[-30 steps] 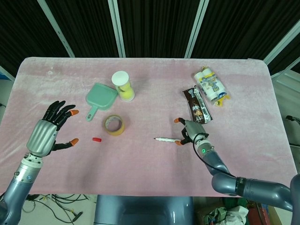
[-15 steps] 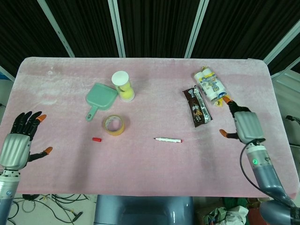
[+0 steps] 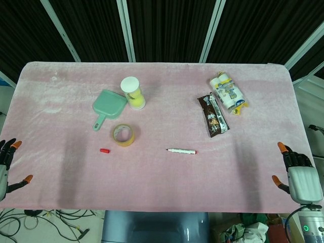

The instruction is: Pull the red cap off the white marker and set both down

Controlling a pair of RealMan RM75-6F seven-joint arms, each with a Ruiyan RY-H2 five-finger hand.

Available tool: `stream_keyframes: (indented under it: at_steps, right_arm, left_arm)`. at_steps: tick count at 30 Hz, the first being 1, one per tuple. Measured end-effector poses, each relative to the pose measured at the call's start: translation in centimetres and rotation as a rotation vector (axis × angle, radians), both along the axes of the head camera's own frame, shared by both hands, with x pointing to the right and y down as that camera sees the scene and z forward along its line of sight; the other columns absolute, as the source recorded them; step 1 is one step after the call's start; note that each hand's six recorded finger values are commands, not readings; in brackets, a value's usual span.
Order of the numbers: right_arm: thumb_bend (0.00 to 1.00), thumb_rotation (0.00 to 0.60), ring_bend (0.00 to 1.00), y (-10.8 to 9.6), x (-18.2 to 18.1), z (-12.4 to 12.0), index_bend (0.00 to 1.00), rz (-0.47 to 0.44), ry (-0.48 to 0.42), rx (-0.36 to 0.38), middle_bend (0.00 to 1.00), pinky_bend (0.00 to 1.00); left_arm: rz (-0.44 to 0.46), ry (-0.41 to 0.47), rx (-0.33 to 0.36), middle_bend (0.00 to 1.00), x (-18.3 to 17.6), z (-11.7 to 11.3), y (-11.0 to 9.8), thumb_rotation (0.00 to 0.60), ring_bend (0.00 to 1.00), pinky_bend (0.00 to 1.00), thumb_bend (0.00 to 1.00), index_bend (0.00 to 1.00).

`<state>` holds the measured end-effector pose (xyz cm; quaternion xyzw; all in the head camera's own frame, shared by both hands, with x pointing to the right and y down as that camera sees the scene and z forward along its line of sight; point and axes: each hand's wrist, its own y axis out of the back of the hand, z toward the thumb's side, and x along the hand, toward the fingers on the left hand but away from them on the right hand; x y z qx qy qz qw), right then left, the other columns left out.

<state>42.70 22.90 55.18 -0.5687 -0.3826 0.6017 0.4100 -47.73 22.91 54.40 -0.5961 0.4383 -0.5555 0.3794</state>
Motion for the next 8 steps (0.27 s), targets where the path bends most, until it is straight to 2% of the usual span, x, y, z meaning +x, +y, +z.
stream_keyframes:
  at_steps: [4, 8]
  right_arm:
    - [0.08, 0.6, 0.24, 0.07, 0.12, -0.34, 0.04, 0.004, 0.006, 0.012, 0.13, 0.23]
    - [0.08, 0.6, 0.24, 0.24, 0.43, -0.69, 0.04, 0.017, 0.005, 0.006, 0.13, 0.23]
  left_arm:
    - [0.029, 0.009, 0.014, 0.07, 0.57, -0.27, 0.34, 0.6, 0.0, 0.0, 0.07, 0.11]
    - [0.004, 0.011, 0.03, 0.07, 0.26, -0.32, 0.35, 0.6, 0.0, 0.0, 0.07, 0.11]
